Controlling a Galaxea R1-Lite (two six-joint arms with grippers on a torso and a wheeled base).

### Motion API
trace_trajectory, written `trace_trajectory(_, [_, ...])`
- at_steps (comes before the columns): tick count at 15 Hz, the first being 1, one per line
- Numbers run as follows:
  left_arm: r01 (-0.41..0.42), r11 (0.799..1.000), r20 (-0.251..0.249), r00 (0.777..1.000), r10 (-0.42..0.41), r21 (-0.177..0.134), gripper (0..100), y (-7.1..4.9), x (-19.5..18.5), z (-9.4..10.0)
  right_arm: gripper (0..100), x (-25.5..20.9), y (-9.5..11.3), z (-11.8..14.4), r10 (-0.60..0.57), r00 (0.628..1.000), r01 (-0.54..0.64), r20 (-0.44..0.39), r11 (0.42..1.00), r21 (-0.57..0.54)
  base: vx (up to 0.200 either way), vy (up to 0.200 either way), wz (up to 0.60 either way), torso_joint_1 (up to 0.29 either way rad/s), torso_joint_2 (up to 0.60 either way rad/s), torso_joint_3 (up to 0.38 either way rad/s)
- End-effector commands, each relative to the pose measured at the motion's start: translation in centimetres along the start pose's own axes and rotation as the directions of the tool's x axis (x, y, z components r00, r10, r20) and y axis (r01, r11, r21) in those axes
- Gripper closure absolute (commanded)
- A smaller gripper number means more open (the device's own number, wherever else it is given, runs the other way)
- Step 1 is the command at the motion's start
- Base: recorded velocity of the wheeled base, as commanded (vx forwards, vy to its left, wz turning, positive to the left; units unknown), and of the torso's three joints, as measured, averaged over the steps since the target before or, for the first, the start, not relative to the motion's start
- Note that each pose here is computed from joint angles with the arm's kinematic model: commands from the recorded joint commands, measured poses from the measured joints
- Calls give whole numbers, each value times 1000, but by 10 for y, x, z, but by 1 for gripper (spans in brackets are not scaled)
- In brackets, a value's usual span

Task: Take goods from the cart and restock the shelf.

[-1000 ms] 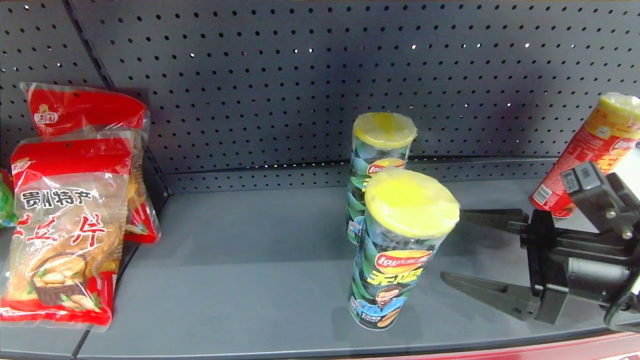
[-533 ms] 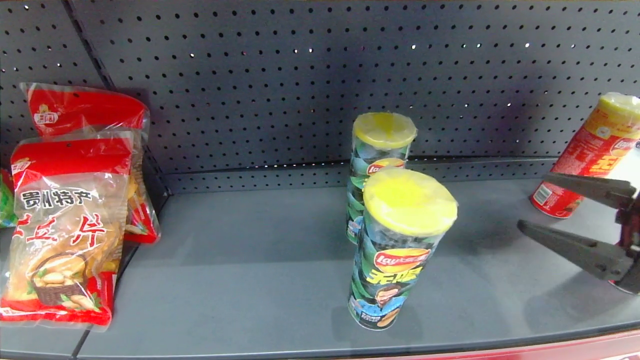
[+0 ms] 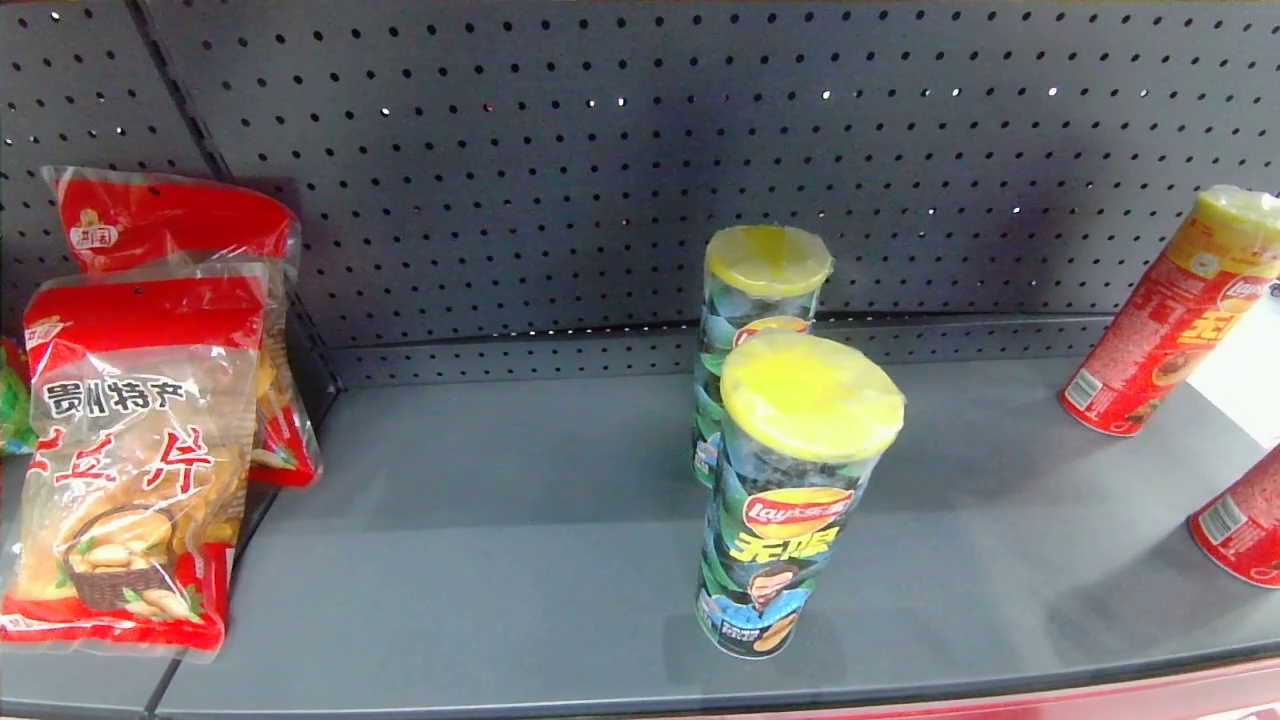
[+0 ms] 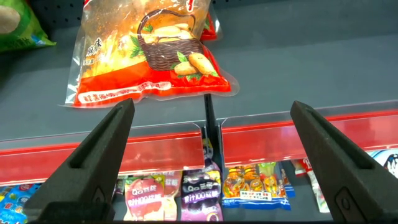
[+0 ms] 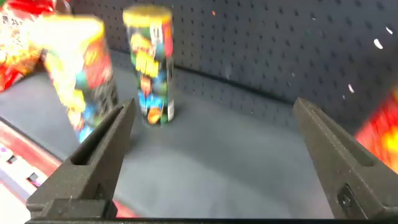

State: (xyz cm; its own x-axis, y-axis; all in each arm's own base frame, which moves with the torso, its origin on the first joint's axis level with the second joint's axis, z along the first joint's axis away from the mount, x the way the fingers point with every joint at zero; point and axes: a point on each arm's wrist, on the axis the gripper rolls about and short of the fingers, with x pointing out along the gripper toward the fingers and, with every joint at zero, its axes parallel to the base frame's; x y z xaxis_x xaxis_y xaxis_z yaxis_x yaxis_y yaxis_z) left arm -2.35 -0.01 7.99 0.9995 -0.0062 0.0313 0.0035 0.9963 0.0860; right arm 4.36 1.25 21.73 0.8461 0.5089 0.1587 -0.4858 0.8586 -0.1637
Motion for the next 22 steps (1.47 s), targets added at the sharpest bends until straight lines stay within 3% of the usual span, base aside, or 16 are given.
trace_trajectory(1, [0, 1000, 1, 1000, 0, 0, 0, 0, 0, 0, 0, -37, 21, -40, -68, 997, 68, 21, 998, -3, 0, 0, 0, 0, 0, 0])
trace_trajectory(4, [0, 1000, -1, 1000, 0, 0, 0, 0, 0, 0, 0, -52, 26, -75, -233, 972, 233, -22, 971, 43, 0, 0, 0, 0, 0, 0])
trace_trajectory(7, [0, 1000, -1, 1000, 0, 0, 0, 0, 0, 0, 0, -66, 31, -93, -333, 940, 339, -76, 936, 92, 0, 0, 0, 0, 0, 0])
trace_trajectory(11, [0, 1000, -1, 1000, 0, 0, 0, 0, 0, 0, 0, -76, 39, -119, -364, 892, 411, -268, 900, 145, 0, 0, 0, 0, 0, 0])
trace_trajectory(14, [0, 1000, -1, 1000, 0, 0, 0, 0, 0, 0, 0, -76, 39, -119, -372, 889, 417, -267, 898, 137, 0, 0, 0, 0, 0, 0])
trace_trajectory(19, [0, 1000, -1, 1000, 0, 0, 0, 0, 0, 0, 0, -82, 44, -124, -457, 852, 477, -255, 878, 23, 0, 0, 0, 0, 0, 0])
trace_trajectory(22, [0, 1000, -1, 1000, 0, 0, 0, 0, 0, 0, 0, -85, 44, -124, -502, 837, 527, -219, 847, 71, 0, 0, 0, 0, 0, 0])
